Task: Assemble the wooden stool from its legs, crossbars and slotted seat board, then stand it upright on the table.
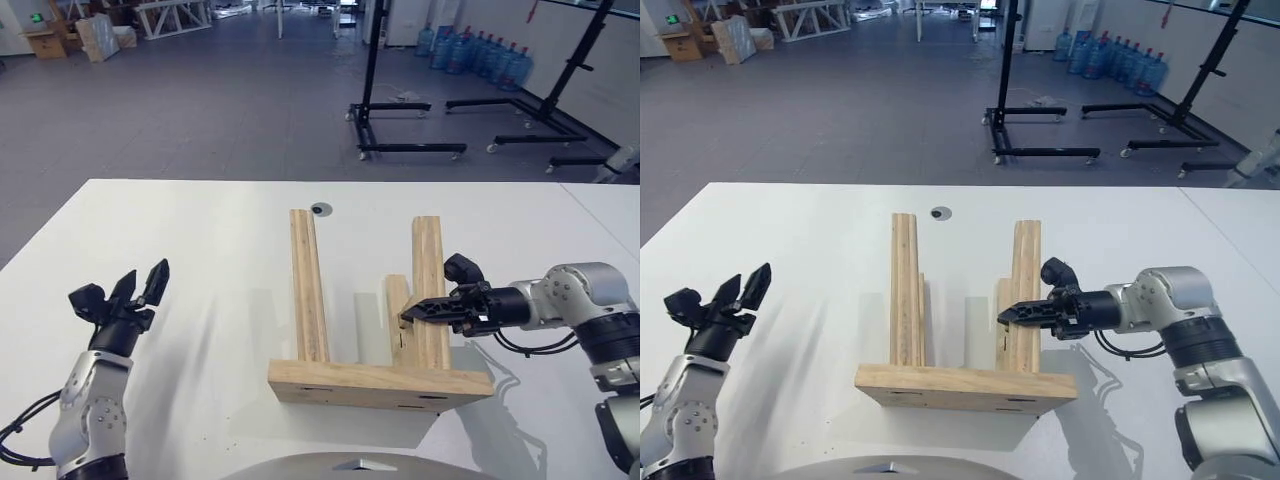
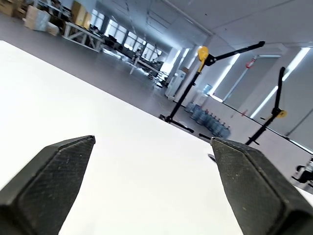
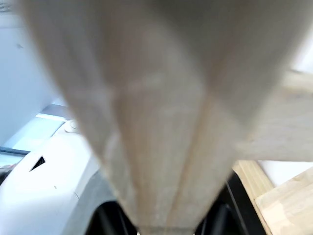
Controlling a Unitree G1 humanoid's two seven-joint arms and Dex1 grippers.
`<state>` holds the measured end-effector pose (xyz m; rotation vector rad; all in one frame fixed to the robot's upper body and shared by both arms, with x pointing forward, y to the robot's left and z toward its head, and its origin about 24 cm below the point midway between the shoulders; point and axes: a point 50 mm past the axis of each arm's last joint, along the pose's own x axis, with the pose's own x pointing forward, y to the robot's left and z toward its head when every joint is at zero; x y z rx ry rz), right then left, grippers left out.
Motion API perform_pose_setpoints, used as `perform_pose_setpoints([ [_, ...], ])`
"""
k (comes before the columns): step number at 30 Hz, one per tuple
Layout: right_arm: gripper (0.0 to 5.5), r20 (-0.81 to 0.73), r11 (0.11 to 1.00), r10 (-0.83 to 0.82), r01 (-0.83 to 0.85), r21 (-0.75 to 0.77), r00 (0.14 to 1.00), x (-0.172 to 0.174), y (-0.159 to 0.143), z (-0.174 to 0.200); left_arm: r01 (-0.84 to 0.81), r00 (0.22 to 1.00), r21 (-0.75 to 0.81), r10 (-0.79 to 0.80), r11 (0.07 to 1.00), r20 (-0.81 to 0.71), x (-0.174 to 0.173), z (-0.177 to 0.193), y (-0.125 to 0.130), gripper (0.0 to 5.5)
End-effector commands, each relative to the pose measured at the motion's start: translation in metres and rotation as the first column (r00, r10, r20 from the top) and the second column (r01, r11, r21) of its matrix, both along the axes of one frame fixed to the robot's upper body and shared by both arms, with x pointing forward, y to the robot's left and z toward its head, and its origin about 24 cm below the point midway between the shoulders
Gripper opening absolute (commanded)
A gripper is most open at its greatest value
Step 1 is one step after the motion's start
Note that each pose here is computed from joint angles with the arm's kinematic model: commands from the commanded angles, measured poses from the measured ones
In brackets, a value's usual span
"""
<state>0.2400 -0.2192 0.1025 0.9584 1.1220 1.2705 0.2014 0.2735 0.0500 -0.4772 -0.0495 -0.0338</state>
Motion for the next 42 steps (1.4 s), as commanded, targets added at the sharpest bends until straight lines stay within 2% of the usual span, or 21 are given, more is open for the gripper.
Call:
perform_pose_setpoints([
  [1, 1.81, -0.064, 0.956, -0.115, 0.093, -0.278, 0.991, 0.006, 0.003, -0.056, 0.024, 0.999, 0.012, -0.024, 1.0, -0.023, 0.001, -0.007, -0.005, 4.33],
  [6, 2.79, -0.054, 0.961, -0.229, 0.216, -0.172, 0.972, 0.013, -0.007, -0.057, 0.166, 0.986, 0.045, -0.167, 0.985, 0.025, 0.003, 0.005, -0.02, 4.33],
  [9, 2.79, -0.021, 0.954, -0.287, 0.284, -0.092, 0.958, 0.014, -0.014, -0.046, 0.216, 0.976, 0.05, -0.217, 0.975, 0.021, 0.007, 0.007, -0.026, 4.33],
  [14, 2.79, -0.017, 0.972, -0.233, 0.233, -0.022, 0.972, 0.003, -0.011, -0.034, 0.267, 0.961, 0.023, -0.268, 0.963, 0.06, 0.01, 0.018, -0.033, 4.33],
  [17, 2.79, 0.008, 0.973, -0.227, 0.226, 0.054, 0.974, 0.01, -0.006, -0.025, 0.291, 0.954, 0.035, -0.293, 0.956, 0.06, 0.011, 0.024, -0.036, 4.33],
  [26, 4.62, 0.121, 0.943, -0.267, 0.234, 0.235, 0.956, 0.023, 0.0, 0.022, 0.307, 0.95, 0.038, -0.309, 0.951, 0.046, 0.008, 0.031, -0.034, 4.33],
  [31, 5.37, 0.118, 0.972, -0.218, 0.205, 0.115, 0.969, 0.006, -0.01, 0.018, 0.295, 0.954, 0.043, -0.297, 0.954, 0.038, 0.005, 0.034, -0.028, 4.33],
  [36, 5.37, 0.09, 0.962, -0.272, 0.27, 0.032, 0.958, -0.004, -0.036, 0.011, 0.303, 0.952, 0.05, -0.305, 0.952, 0.034, 0.005, 0.035, -0.028, 4.33],
  [42, 5.37, 0.133, 0.955, -0.297, 0.293, 0.052, 0.946, -0.01, -0.05, 0.021, 0.297, 0.954, 0.061, -0.299, 0.953, 0.031, 0.002, 0.035, -0.026, 4.33],
])
